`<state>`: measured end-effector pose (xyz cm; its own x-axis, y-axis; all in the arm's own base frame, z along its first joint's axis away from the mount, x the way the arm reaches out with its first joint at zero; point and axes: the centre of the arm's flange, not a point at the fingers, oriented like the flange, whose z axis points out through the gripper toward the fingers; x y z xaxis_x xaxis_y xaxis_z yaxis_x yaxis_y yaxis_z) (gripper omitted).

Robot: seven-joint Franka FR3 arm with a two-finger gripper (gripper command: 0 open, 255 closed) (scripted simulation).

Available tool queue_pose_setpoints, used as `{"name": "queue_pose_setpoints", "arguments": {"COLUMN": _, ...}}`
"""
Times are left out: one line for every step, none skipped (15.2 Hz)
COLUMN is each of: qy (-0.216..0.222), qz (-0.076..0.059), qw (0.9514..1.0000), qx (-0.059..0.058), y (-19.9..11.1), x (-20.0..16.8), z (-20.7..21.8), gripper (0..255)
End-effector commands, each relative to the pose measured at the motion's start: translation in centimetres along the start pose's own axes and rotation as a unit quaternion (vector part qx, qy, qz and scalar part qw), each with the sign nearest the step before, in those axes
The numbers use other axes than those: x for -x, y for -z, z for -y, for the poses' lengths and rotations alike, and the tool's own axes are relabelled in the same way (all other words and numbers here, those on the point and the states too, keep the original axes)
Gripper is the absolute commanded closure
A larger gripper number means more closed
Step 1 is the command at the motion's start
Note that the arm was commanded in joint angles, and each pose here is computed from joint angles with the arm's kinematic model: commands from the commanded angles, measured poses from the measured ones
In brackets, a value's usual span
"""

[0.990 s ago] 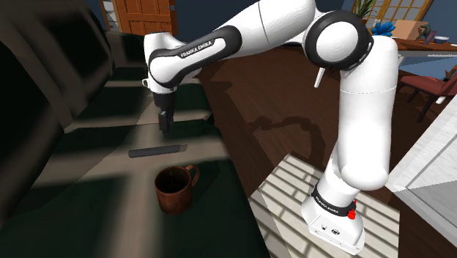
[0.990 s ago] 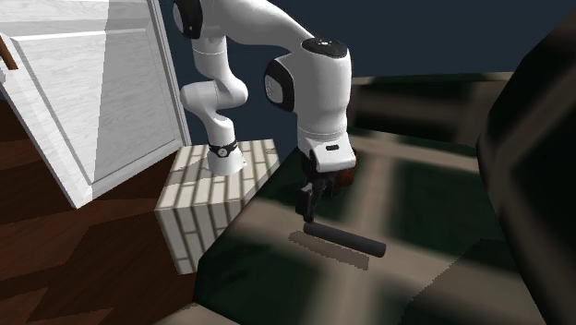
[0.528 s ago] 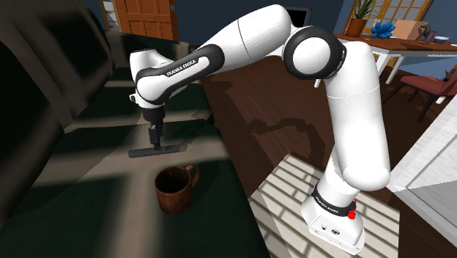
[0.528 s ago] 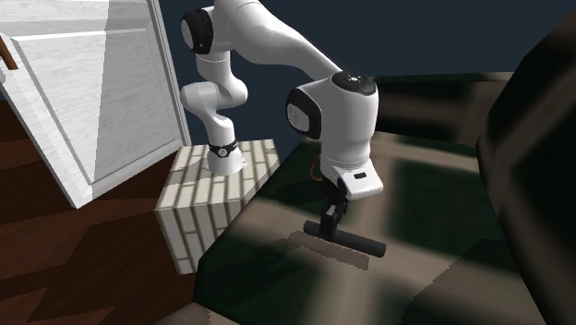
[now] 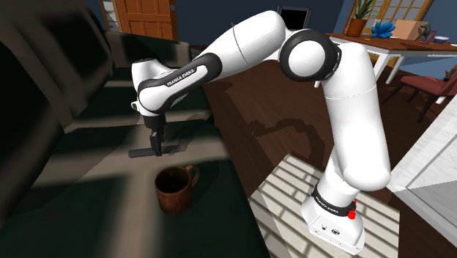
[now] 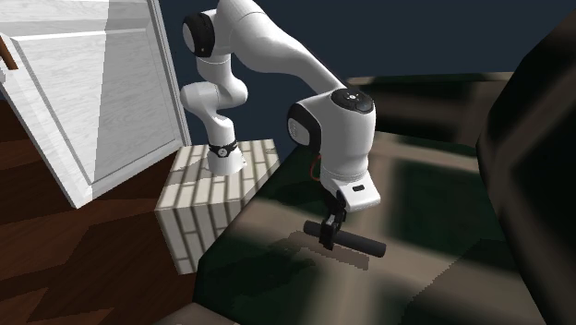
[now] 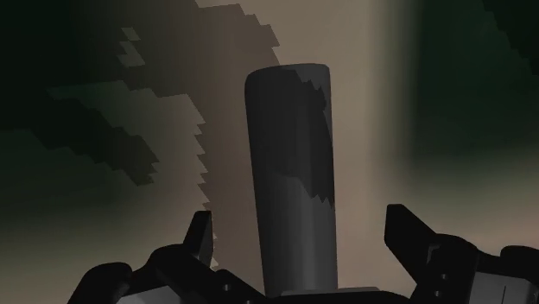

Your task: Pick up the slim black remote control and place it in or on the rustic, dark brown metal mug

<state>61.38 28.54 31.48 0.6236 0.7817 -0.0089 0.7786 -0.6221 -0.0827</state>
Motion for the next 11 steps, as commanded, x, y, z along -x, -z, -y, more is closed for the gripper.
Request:
{"name": "queue_pose_setpoints", "arguments": {"qy": 0.0, "qz": 0.0, "qw": 1.0, "qx": 0.0, "y": -0.01, "x": -0.01, "z": 0.0, "gripper": 0}}
{"name": "queue_pose_setpoints", "arguments": {"qy": 0.0, "qz": 0.0, "qw": 1.0, "qx": 0.0, "y": -0.01, "x": -0.01, "z": 0.0, "gripper": 0}}
{"name": "queue_pose_setpoints", "arguments": {"qy": 0.0, "qz": 0.0, "qw": 1.0, "qx": 0.0, "y": -0.01, "x": -0.01, "z": 0.0, "gripper": 0}}
{"name": "queue_pose_setpoints", "arguments": {"qy": 0.0, "qz": 0.0, "qw": 1.0, "qx": 0.0, "y": -0.01, "x": -0.01, "z": 0.0, "gripper": 0}}
{"name": "queue_pose_setpoints", "arguments": {"qy": 0.0, "qz": 0.0, "qw": 1.0, "qx": 0.0, "y": -0.01, "x": -0.01, "z": 0.0, "gripper": 255}}
{"name": "queue_pose_setpoints", "arguments": {"qy": 0.0, "qz": 0.0, "qw": 1.0, "qx": 0.0, "y": -0.01, "x": -0.01, "z": 0.0, "gripper": 255}}
{"name": "queue_pose_setpoints", "arguments": {"qy": 0.0, "qz": 0.0, "qw": 1.0, "qx": 0.0, "y": -0.01, "x": -0.01, "z": 0.0, "gripper": 255}}
{"name": "queue_pose_setpoints", "arguments": {"qy": 0.0, "qz": 0.0, "qw": 1.0, "qx": 0.0, "y": 0.03, "x": -0.01, "z": -0.02, "gripper": 255}}
{"name": "queue_pose_setpoints", "arguments": {"qy": 0.0, "qz": 0.0, "qw": 1.0, "qx": 0.0, "y": 0.05, "x": -0.01, "z": -0.02, "gripper": 255}}
{"name": "queue_pose_setpoints", "arguments": {"qy": 0.0, "qz": 0.0, "qw": 1.0, "qx": 0.0, "y": 0.02, "x": -0.02, "z": -0.01, "gripper": 255}}
{"name": "queue_pose_setpoints", "arguments": {"qy": 0.0, "qz": 0.0, "qw": 1.0, "qx": 0.0, "y": 0.03, "x": -0.03, "z": 0.0, "gripper": 255}}
